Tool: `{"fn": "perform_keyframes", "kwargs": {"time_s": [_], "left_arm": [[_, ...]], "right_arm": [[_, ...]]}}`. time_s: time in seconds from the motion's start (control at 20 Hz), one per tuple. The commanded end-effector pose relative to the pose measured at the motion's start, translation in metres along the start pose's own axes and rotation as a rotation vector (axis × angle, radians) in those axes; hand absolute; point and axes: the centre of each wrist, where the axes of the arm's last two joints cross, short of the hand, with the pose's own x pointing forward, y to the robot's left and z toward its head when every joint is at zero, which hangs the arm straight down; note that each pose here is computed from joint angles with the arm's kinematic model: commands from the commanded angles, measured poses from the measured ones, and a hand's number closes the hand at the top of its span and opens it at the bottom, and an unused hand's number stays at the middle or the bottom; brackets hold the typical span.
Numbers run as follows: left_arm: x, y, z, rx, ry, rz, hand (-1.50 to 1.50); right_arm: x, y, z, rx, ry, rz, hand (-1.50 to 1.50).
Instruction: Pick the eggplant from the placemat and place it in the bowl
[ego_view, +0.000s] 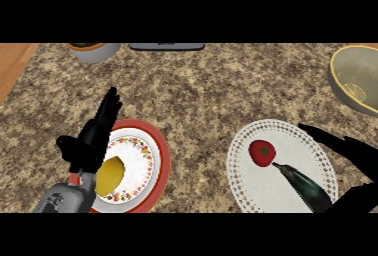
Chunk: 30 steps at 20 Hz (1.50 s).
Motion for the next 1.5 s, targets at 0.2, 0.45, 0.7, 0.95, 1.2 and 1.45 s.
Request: {"fn": "perform_keyframes", "kwargs": {"time_s": [0.2, 0.45, 0.7, 0.95, 1.2, 1.45], "left_arm": [[0.010, -0.001, -0.007, 0.017, -0.010, 0.002, 0.00], [0.009, 0.002, -0.010, 0.008, -0.002, -0.005, 0.00], [0.009, 0.014, 0.003, 0.007, -0.004, -0.008, 0.00], [0.010, 0.008, -0.007, 0.005, 0.003, -0.011, 0.00], [-0.014, -0.003, 0.003, -0.008, 0.006, 0.011, 0.00], [0.008, -0.004, 0.015, -0.007, 0.000, -0.003, 0.00]], "right_arm": [[-0.043, -0.015, 0.026, 0.030, -0.030, -0.046, -1.50], [-0.031, -0.008, -0.001, 0.045, -0.087, -0.145, -1.50], [-0.038, -0.002, 0.008, 0.051, -0.070, -0.176, -1.50], [-0.040, 0.016, 0.004, 0.058, -0.041, -0.235, -1.50], [-0.055, 0.018, -0.020, 0.089, -0.042, -0.260, -1.50], [-0.066, 0.035, -0.016, 0.065, -0.048, -0.260, -1.50]]}}
